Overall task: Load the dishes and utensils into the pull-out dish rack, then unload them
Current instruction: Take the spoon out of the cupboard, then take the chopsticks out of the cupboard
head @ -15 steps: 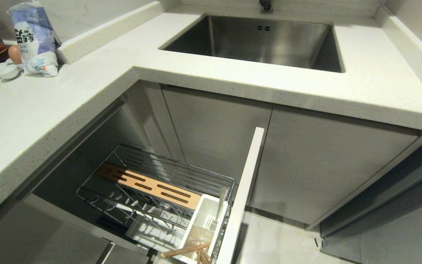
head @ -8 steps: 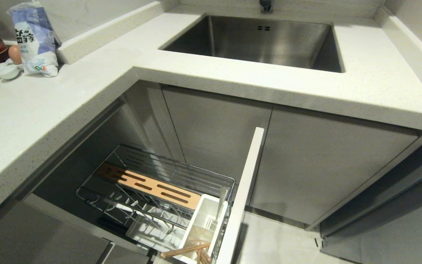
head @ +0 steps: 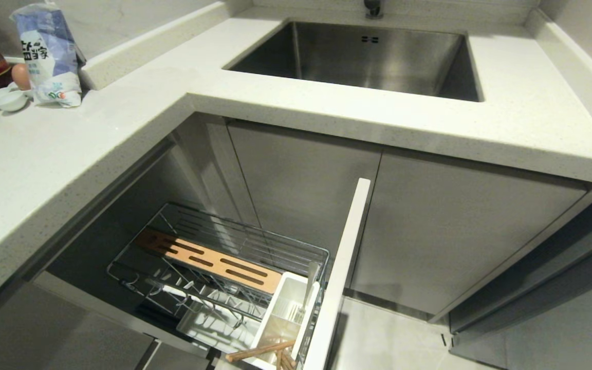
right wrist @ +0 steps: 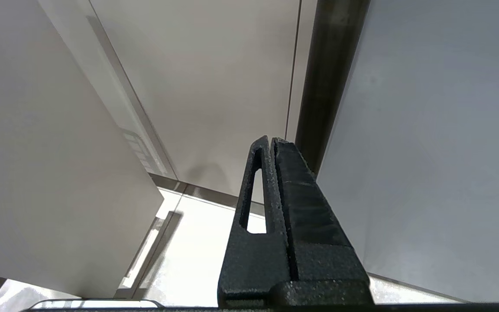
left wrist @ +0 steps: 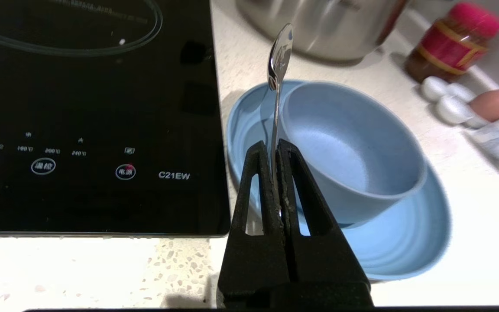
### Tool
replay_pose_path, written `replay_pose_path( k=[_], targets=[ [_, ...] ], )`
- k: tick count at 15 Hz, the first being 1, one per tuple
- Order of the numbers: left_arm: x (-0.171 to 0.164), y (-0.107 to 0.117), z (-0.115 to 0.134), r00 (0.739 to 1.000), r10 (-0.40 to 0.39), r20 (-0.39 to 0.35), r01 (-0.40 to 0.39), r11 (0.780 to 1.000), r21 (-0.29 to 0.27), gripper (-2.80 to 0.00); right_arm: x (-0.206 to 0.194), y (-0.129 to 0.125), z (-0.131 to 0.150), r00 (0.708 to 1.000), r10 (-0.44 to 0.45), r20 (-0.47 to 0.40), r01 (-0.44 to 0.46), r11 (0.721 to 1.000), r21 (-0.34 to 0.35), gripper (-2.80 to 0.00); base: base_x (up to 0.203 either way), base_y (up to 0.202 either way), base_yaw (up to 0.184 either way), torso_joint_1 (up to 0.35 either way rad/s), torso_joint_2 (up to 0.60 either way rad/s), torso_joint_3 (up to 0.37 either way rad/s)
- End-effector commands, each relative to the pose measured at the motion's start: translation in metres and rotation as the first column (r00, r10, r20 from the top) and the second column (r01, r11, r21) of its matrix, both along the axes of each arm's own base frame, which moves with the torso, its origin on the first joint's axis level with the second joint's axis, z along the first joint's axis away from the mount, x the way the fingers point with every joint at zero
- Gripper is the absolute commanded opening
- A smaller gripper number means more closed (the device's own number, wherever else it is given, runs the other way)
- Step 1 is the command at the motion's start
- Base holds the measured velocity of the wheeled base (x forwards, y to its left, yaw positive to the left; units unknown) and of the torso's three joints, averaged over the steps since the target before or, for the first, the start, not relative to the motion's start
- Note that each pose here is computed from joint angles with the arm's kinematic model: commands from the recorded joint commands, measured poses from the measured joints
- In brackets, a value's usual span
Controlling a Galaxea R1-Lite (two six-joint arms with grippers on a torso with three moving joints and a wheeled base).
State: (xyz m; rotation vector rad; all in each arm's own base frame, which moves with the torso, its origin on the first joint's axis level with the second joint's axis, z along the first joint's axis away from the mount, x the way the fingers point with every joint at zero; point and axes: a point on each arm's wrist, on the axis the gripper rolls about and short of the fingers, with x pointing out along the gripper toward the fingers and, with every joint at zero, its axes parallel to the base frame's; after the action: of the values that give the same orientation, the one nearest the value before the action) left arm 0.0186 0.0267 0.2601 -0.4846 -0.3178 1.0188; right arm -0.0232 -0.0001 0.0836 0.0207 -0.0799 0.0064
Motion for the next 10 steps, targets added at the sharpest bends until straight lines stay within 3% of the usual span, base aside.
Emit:
replay_pose_path(
  k=[1,10],
  targets=[
    [-0.005,-0.005,0.001,1.000,0.003,0.025,-0.003,1.000,0.020,-2.80,0.002,0.000,-0.007,1.000,0.001,-0.025,-0.001,1.000,-0.001,-2.80,0.000,0.000,0.000,0.000,0.00,0.000],
    [-0.005,-0.004,-0.010,1.000,0.025,-0.005,-0.025,1.000,-0.009,-2.80,0.002,0.000,-0.007,1.000,0.001,-0.025,-0.001,1.000,-0.001,-2.80,0.000,0.000,0.000,0.000,0.00,0.000]
  ],
)
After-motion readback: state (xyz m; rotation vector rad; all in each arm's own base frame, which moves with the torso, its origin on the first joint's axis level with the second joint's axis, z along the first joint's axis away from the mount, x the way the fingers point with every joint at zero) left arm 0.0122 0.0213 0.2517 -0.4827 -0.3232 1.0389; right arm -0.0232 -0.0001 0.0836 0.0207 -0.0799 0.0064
